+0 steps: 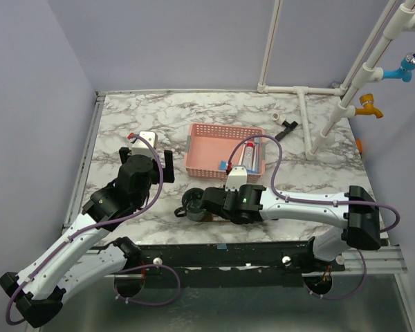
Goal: Prepare toiletry sets of a toothbrush and toothpaste on the tray
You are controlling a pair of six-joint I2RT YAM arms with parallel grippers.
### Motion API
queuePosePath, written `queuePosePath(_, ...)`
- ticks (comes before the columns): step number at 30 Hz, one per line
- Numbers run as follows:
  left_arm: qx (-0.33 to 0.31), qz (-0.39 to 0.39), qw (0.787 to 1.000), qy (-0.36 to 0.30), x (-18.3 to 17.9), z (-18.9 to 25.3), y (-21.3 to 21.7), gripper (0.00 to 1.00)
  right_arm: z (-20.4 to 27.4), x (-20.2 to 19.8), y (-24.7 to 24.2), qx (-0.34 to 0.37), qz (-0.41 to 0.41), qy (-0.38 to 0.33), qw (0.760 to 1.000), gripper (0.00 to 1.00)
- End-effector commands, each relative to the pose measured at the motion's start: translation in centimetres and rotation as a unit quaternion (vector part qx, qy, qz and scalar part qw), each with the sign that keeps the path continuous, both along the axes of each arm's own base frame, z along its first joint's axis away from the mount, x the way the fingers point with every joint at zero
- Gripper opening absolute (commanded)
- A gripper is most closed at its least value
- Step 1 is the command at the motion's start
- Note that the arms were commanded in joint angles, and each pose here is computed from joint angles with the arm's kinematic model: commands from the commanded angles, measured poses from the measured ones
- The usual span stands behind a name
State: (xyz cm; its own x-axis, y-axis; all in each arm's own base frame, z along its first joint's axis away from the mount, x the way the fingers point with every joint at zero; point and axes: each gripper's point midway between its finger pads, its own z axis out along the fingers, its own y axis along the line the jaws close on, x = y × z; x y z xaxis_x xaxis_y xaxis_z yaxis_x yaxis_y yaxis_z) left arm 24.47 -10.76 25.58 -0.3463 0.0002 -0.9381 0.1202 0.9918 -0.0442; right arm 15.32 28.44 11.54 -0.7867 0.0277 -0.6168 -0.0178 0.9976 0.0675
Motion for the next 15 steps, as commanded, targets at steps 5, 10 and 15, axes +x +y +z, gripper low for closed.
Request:
queuePosePath(5,-0.004,0.012,1.0,-0.005,0.06,0.75,0.46,0.96,-0.69,-0.16,0.25,-0.006,0.002,0.001,1.0,0.01)
queuePosePath(10,-0.004,0.012,1.0,-0.005,0.06,0.74,0.46,0.96,-0.73,-0.09,0.03,-0.009,0.0,-0.001,1.0,0.04)
queuePosePath(15,-0.004,0.011,1.0,-0.005,0.04,0.74,0.4,0.96,-0.74,0.06,-0.27,-0.014,-0.004,-0.007,1.0,0.09)
